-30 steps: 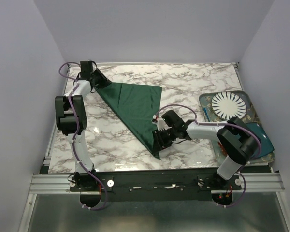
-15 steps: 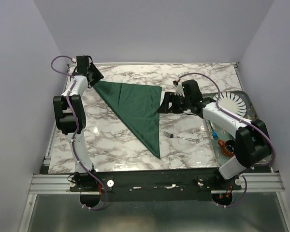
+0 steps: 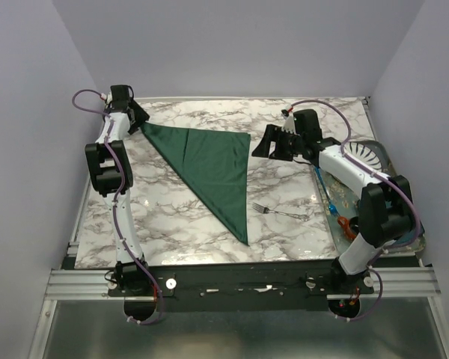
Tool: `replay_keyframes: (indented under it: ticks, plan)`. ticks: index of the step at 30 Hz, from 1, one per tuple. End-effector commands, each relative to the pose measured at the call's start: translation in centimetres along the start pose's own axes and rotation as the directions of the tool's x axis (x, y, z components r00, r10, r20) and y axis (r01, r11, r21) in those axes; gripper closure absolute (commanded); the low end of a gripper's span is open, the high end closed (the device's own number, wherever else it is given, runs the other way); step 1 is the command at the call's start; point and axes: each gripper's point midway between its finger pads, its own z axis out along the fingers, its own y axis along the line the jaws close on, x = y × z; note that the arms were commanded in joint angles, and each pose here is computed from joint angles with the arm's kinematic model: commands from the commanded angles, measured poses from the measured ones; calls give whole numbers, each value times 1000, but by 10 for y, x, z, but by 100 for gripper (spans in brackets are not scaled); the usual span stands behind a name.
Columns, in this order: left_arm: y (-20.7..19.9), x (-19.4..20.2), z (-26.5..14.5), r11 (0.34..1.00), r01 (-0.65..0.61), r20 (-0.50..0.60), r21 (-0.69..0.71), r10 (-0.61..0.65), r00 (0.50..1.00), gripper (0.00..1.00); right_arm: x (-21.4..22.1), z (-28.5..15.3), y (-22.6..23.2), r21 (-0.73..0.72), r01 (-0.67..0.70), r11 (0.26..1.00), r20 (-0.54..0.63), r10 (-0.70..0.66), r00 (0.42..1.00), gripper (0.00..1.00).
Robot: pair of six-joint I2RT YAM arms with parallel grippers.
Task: Fold the napkin, place the utensils inside, and roll it up
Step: Fold the napkin
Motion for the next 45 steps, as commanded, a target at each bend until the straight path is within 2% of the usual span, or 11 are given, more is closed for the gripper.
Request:
replay_keyframes:
  ticks: [1,8,17,20,29,31,35,36,38,41,45]
  plan:
    - [12,6,9,999,18,-24,-39,-19,1000,35,-3,3,5,-26,-8,1000,-20,8,1000,12]
    - [29,9,20,996,61,-32,-62,-63,997,40,-8,4,6,-23,-10,1000,-12,9,1000,12]
    - [27,2,19,968,191,-50,162,-185,981,79,-13,43,-18,41,-54,998,-35,55,998,13]
    - [25,3,19,948,223,-71,228,-212,975,100,-26,66,-30,71,-83,994,-25,85,996,14]
    - [28,-8,10,932,216,-35,290,-215,976,100,-53,103,-42,52,-111,992,-40,113,993,20]
    - [27,-10,8,935,206,-30,288,-206,978,93,-50,100,-40,52,-92,994,-57,95,994,22]
    - [26,-21,-5,961,136,7,241,-141,990,58,-48,78,-34,100,17,995,-70,-10,998,22]
    - [25,-21,-11,968,117,7,220,-122,993,47,-46,73,-24,101,47,994,-71,-40,997,22]
    - [20,-34,-28,981,49,68,189,-63,996,2,-38,58,-13,117,91,989,-76,-83,994,21]
    - [10,-41,-50,988,-17,96,150,3,995,1,-13,51,19,62,158,986,-117,-150,982,21]
    - [-7,-16,-79,986,-54,87,155,41,995,12,46,51,65,-72,209,975,-225,-220,949,22]
